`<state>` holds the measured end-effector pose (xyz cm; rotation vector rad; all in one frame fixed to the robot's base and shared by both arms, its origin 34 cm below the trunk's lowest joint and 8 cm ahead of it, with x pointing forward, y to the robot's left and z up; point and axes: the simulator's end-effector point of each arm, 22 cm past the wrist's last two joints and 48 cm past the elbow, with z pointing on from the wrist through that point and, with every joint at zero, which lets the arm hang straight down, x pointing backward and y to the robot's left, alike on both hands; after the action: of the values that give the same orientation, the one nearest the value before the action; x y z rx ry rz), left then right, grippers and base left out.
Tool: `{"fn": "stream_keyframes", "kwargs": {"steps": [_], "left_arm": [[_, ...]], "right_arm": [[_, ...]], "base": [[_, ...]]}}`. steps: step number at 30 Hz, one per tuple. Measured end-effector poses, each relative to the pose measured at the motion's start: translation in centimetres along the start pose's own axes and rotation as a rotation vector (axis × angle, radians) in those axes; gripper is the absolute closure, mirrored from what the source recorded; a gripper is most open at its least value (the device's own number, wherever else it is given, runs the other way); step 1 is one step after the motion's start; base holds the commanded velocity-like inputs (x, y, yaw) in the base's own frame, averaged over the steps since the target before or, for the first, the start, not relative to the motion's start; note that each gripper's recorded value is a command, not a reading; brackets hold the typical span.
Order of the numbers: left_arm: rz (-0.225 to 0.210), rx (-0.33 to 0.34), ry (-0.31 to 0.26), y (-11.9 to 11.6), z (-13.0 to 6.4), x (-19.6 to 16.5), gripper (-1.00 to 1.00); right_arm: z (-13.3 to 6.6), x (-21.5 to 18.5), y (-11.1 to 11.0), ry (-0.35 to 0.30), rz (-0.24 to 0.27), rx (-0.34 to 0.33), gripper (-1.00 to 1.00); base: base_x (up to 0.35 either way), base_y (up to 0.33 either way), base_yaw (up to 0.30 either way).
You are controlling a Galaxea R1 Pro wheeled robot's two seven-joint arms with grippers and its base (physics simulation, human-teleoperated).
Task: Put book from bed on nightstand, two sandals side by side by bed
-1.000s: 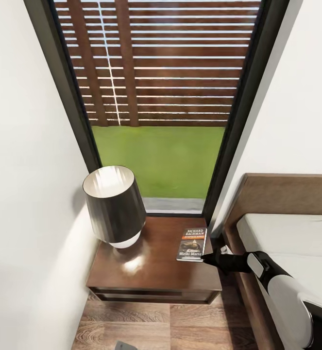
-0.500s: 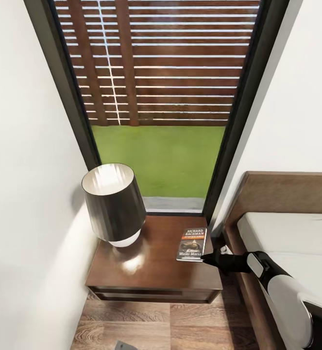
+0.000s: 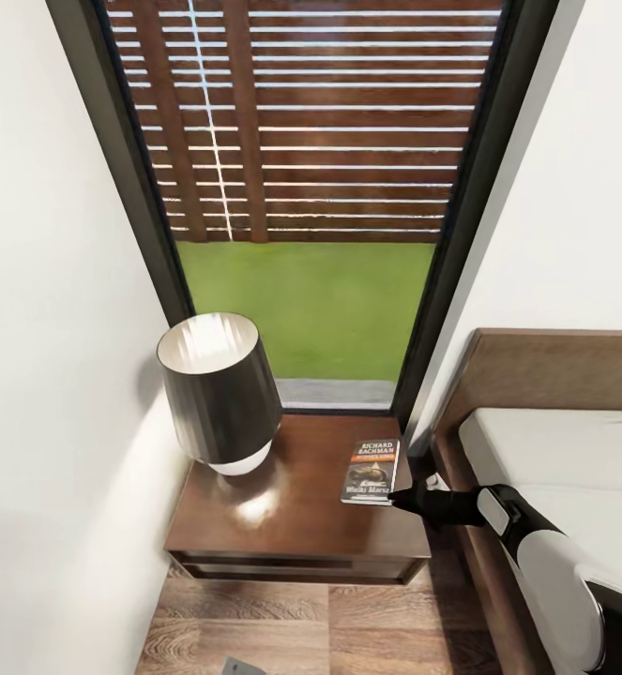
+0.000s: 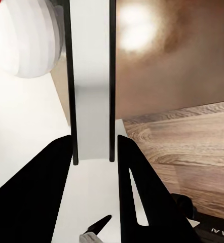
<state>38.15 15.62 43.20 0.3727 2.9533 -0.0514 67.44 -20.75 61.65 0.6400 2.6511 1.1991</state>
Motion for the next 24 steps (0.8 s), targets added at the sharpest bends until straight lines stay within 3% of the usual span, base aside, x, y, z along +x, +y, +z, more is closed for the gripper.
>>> {"fn": "stream_keyframes", "kwargs": {"steps": [17,24], "left_arm": [[0.0,0.0,0.0,0.0,0.3,0.1,-1.0],[0.0,-0.001,0.0,0.0,1.5,0.3,-1.0]], "right_arm": [[0.2,-0.4,0.2,-0.006,-0.004,-0.006,1.0],[0.7,-1.6,-0.2,-0.02,-0.022,0.012,1.0]], "base": [[0.0,0.0,0.0],[0.0,0.0,0.0]]}}
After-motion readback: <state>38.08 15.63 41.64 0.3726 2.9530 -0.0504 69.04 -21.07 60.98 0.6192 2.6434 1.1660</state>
